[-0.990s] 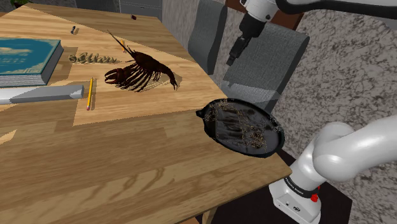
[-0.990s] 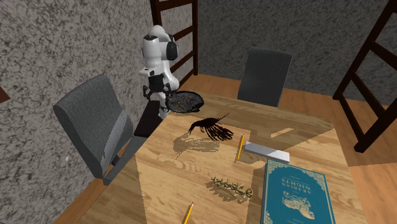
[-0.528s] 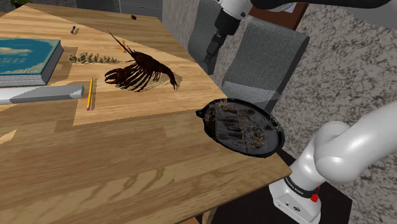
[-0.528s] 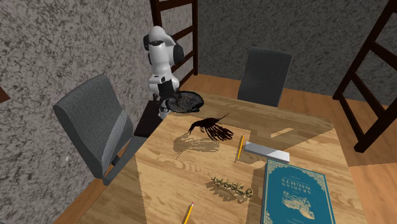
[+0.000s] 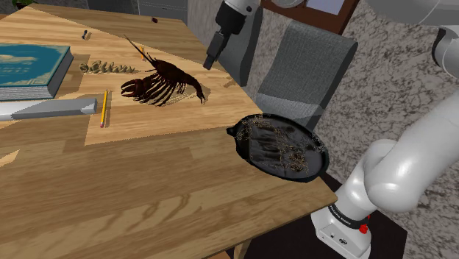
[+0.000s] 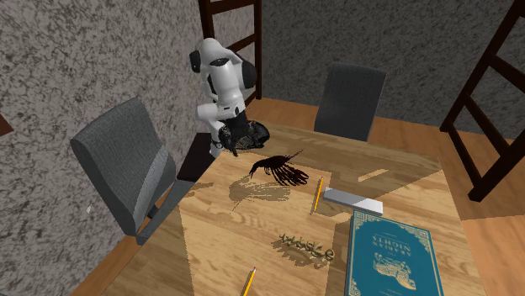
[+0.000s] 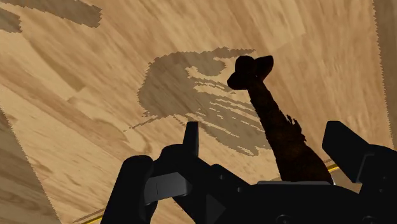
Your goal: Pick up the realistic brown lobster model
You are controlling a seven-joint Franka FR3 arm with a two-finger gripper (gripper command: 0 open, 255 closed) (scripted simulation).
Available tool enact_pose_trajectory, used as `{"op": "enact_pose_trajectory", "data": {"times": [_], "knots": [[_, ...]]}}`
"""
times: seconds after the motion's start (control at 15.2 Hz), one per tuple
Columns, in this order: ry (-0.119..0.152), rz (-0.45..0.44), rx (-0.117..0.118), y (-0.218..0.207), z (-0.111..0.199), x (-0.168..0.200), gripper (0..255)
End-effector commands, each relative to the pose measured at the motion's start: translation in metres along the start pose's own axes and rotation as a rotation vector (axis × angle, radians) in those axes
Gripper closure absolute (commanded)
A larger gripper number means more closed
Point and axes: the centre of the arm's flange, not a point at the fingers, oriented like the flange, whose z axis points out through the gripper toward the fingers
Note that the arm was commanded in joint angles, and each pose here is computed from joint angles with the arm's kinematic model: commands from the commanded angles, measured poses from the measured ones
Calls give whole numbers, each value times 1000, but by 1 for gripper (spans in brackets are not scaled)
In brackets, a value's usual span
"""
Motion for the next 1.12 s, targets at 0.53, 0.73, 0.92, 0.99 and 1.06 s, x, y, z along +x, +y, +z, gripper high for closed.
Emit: {"op": "enact_pose_trajectory", "data": {"times": [0.53, 0.73, 0.92, 0.99, 1.06], "knots": [[64, -183, 130, -52, 23, 99, 0], [69, -197, 140, -56, 34, 103, 0], [69, -197, 140, -55, 49, 98, 0], [69, -197, 140, -55, 54, 97, 0], [69, -197, 140, -55, 59, 95, 0]]}}
